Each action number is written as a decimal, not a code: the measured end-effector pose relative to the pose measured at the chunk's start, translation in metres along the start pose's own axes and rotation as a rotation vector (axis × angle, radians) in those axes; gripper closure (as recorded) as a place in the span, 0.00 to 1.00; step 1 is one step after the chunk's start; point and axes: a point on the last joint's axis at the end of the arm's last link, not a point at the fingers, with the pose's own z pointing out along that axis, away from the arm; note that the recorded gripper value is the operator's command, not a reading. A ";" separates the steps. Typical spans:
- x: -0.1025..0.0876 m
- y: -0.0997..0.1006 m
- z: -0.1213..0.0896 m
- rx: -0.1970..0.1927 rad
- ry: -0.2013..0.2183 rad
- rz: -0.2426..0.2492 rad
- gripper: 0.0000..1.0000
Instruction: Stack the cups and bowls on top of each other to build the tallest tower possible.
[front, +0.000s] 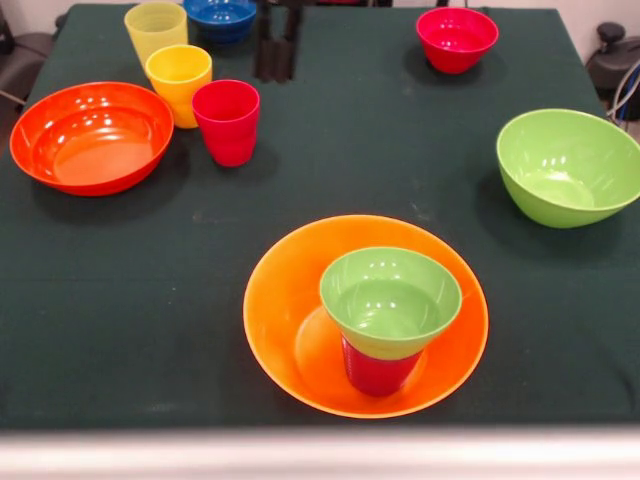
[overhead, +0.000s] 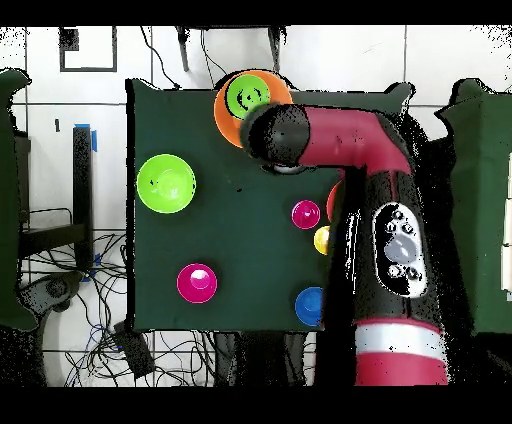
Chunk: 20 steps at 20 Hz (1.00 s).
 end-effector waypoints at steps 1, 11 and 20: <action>0.021 -0.019 0.004 -0.003 -0.017 0.024 1.00; 0.138 -0.090 0.040 0.000 0.034 0.059 0.00; 0.174 -0.045 0.052 -0.019 0.082 -0.084 0.00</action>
